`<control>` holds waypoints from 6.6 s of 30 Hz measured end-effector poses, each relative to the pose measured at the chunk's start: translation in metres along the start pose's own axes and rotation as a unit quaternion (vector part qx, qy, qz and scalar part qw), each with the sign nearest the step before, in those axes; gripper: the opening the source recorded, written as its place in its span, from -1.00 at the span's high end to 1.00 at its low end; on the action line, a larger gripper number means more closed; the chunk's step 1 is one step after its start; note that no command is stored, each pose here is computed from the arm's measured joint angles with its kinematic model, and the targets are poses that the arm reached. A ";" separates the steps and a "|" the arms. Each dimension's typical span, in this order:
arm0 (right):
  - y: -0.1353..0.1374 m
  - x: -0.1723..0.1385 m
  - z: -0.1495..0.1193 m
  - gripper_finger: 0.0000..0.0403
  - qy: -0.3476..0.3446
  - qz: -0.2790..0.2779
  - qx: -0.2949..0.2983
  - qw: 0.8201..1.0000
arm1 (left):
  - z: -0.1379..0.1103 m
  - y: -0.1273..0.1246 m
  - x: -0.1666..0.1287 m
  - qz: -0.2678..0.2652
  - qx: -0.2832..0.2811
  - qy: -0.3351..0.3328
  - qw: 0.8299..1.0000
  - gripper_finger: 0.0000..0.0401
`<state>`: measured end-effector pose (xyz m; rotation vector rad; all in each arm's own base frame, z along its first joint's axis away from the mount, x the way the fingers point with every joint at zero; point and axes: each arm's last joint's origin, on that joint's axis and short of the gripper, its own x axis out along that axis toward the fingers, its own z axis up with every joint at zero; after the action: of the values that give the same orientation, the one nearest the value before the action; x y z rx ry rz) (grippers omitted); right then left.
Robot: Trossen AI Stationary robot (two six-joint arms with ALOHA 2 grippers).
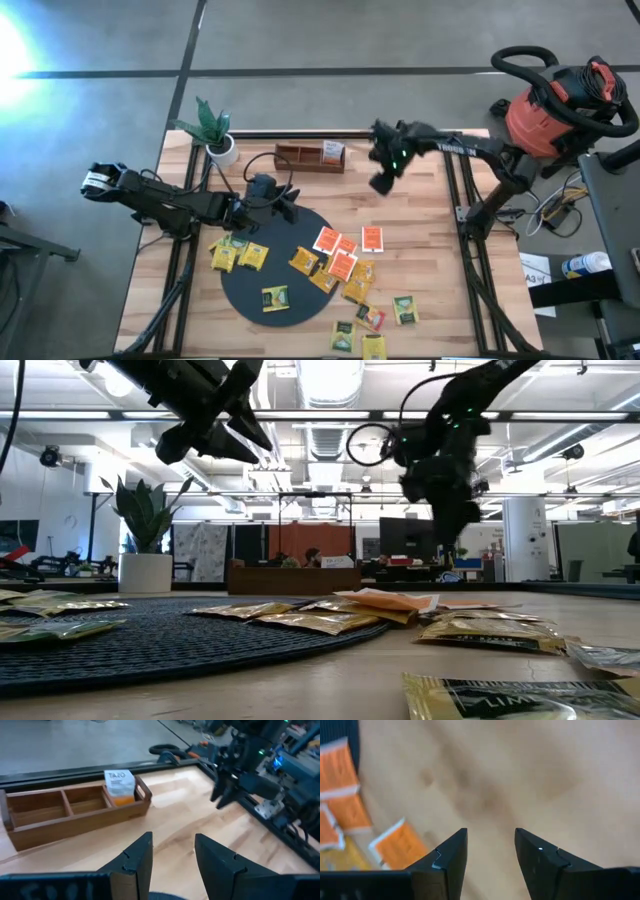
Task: Pick & Place Tea
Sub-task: Put the white tea bag into the right section of the wooden organizer
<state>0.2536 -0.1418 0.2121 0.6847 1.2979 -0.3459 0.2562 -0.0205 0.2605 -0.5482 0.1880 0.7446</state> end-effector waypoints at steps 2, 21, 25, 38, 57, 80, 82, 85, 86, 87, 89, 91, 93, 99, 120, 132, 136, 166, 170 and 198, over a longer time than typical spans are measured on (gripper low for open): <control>0.013 0.010 -0.018 0.23 0.011 0.004 0.010 1.000 | -0.001 -0.001 0.000 -0.009 0.015 0.009 1.000 0.29; 0.095 0.069 -0.134 0.27 -0.051 0.044 0.274 0.959 | -0.003 -0.009 0.005 -0.124 0.171 0.064 0.975 0.29; 0.099 0.067 -0.135 0.27 -0.096 0.031 0.288 0.952 | -0.004 -0.012 0.008 -0.143 0.177 0.065 0.972 0.29; 0.094 0.072 -0.114 0.38 -0.130 0.034 0.250 0.959 | -0.006 -0.012 0.009 -0.140 0.137 0.075 0.978 0.29; 0.060 0.097 -0.061 0.39 -0.162 0.054 0.314 0.934 | -0.008 -0.012 0.010 -0.136 0.096 0.083 0.983 0.29; 0.038 0.100 -0.039 0.40 -0.172 0.094 0.342 0.919 | -0.057 0.023 0.146 -0.137 -0.202 0.264 0.933 0.29; 0.038 0.100 -0.038 0.40 -0.176 0.100 0.346 0.916 | -0.061 0.023 0.155 -0.139 -0.205 0.282 0.927 0.29; 0.039 0.101 -0.036 0.40 -0.181 0.110 0.352 0.912 | -0.067 0.019 0.166 -0.141 -0.204 0.294 0.923 0.29; 0.039 0.101 -0.035 0.40 -0.183 0.113 0.352 0.911 | -0.068 0.018 0.170 -0.141 -0.204 0.294 0.923 0.29; 0.039 0.102 -0.035 0.40 -0.184 0.115 0.354 0.910 | -0.070 0.017 0.173 -0.138 -0.204 0.296 0.923 0.29; 0.040 0.102 -0.034 0.40 -0.186 0.118 0.359 0.907 | -0.073 0.015 0.180 -0.137 -0.203 0.297 0.923 0.29; 0.040 0.105 -0.033 0.41 -0.185 0.121 0.362 0.906 | -0.075 0.012 0.185 -0.136 -0.200 0.298 0.923 0.29; 0.040 0.106 -0.033 0.41 -0.183 0.125 0.361 0.906 | -0.076 0.010 0.190 -0.136 -0.198 0.298 0.924 0.29; 0.039 0.111 -0.032 0.41 -0.172 0.126 0.361 0.908 | -0.078 0.013 0.189 -0.107 -0.183 0.303 0.929 0.29; 0.041 0.114 -0.027 0.41 -0.184 0.151 0.370 0.898 | -0.072 0.009 0.191 -0.113 -0.147 0.301 0.935 0.29; 0.044 0.111 -0.022 0.41 -0.209 0.176 0.359 0.892 | -0.061 -0.002 0.194 -0.151 -0.115 0.286 0.939 0.61; 0.045 0.109 -0.022 0.41 -0.213 0.179 0.356 0.892 | -0.063 -0.001 0.193 -0.140 -0.110 0.293 0.939 0.82; 0.039 0.004 -0.020 0.41 -0.229 0.398 0.250 0.852 | 0.003 -0.071 0.005 0.060 0.654 -0.019 0.754 1.00; 0.041 -0.001 -0.015 0.41 -0.185 0.469 0.216 0.836 | -0.003 -0.077 -0.008 0.073 0.790 -0.019 0.608 1.00; 0.076 -0.010 0.069 0.41 -0.086 0.560 0.107 0.817 | -0.004 -0.088 -0.018 0.062 0.906 -0.040 0.417 1.00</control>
<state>0.3488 -0.1301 0.2496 1.4440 0.5083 0.4230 0.3040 -0.0861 0.2995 1.6666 0.7984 0.3093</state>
